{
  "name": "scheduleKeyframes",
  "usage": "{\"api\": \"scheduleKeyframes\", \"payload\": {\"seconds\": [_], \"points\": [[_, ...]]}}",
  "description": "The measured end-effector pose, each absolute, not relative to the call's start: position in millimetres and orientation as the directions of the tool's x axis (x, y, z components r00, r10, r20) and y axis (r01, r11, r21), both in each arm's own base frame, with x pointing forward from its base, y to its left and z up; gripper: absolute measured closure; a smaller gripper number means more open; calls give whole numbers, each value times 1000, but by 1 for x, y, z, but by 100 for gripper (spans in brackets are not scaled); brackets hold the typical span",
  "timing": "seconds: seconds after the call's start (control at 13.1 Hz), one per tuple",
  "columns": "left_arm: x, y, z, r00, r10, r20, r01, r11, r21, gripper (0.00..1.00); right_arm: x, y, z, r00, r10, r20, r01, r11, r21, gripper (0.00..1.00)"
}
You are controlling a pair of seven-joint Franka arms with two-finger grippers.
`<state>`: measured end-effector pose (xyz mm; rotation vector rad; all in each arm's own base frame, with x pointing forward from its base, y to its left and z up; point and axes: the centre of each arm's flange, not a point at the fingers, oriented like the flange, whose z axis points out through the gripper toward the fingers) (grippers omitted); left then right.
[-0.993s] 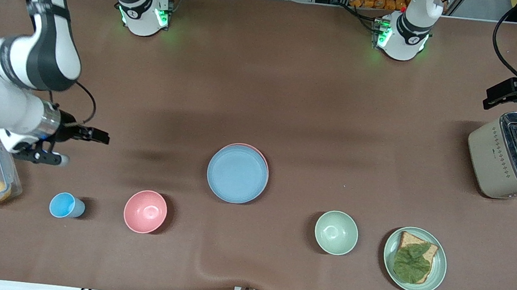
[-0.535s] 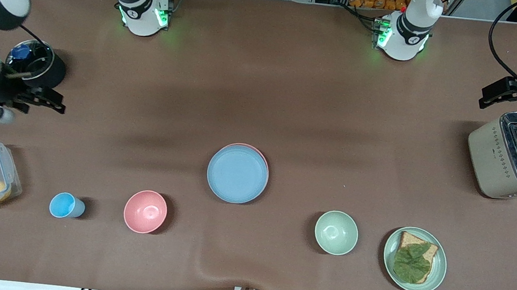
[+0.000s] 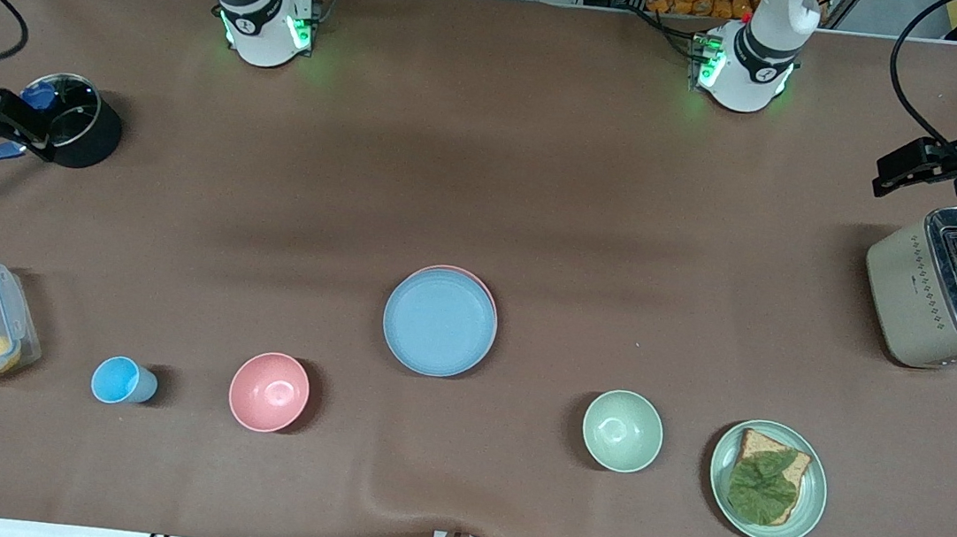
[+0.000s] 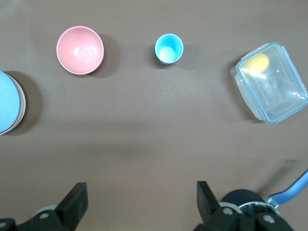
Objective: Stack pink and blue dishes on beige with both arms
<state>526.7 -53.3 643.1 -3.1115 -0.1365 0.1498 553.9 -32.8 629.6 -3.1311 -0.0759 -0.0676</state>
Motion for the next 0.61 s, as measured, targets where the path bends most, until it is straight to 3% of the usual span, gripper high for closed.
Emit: {"api": "scheduleKeyframes", "payload": {"seconds": [0.61], "points": [[526, -51, 652, 993, 93, -76, 92, -995, -24, 0, 551, -44, 639, 999, -21, 47, -20, -1000, -8, 0]]}}
